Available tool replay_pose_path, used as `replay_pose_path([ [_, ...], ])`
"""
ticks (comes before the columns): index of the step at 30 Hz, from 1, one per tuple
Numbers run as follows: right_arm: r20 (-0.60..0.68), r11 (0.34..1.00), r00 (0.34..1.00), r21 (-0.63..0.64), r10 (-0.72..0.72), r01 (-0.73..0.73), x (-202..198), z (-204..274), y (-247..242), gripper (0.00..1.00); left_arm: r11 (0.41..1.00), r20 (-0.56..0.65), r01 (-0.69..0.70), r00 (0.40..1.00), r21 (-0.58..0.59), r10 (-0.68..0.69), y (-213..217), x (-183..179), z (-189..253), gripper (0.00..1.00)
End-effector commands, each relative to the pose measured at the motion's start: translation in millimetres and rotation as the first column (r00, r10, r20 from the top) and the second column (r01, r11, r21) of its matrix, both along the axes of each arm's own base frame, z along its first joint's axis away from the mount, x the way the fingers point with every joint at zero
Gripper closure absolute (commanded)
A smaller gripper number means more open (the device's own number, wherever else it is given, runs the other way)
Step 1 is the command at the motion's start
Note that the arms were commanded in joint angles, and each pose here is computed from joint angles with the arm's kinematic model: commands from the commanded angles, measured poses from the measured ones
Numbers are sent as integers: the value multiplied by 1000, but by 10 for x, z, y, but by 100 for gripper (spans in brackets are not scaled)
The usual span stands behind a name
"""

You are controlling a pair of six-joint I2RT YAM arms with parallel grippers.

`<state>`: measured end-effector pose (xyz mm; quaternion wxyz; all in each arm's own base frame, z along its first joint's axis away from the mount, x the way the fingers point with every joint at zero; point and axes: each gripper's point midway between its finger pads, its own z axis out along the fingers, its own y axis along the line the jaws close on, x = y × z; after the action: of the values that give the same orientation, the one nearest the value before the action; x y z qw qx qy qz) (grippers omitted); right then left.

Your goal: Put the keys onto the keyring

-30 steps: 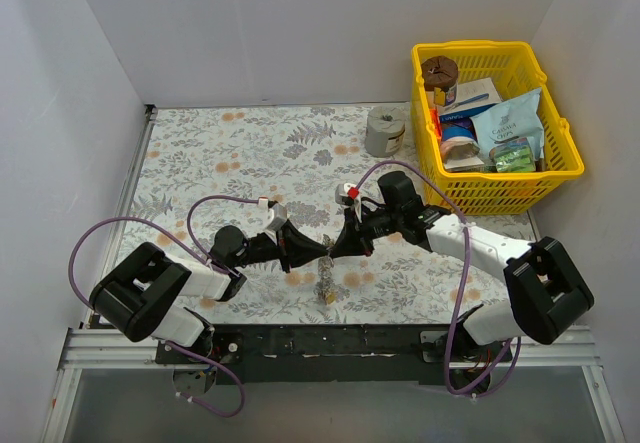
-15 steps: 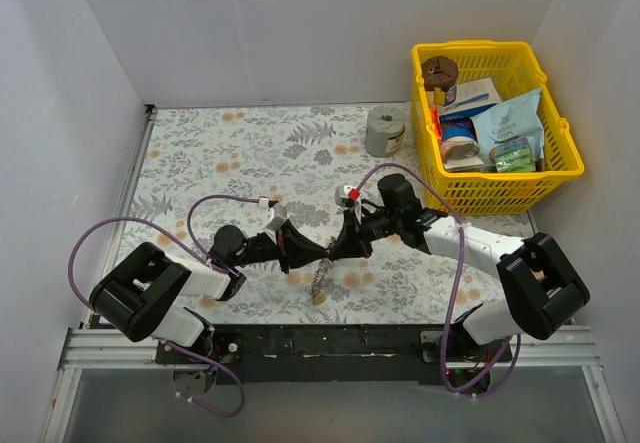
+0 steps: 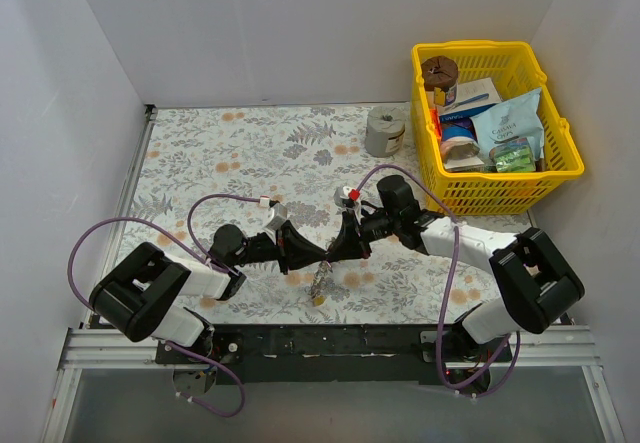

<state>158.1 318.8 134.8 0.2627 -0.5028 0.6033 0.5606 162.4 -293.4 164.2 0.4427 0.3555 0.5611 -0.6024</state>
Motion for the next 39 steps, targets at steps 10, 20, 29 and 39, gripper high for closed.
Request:
replay_pose_path([
  [10,90,999,996,-26,-28,30,39,-45,30,75,960,418,89,908,-266,32,98,-241,847,100],
  [20,217,998,975,-21,-51,57,-26,194,-137,38,966,412,60,910,-250,50,111,-195,769,100],
  [29,181,999,983,-1,-38,39,-36,233,-79,52,965,412,66,910,-253,46,97,-183,778,100],
  [39,133,999,991,28,-24,20,-35,276,-3,82,965,410,69,911,-253,43,101,-189,775,100],
])
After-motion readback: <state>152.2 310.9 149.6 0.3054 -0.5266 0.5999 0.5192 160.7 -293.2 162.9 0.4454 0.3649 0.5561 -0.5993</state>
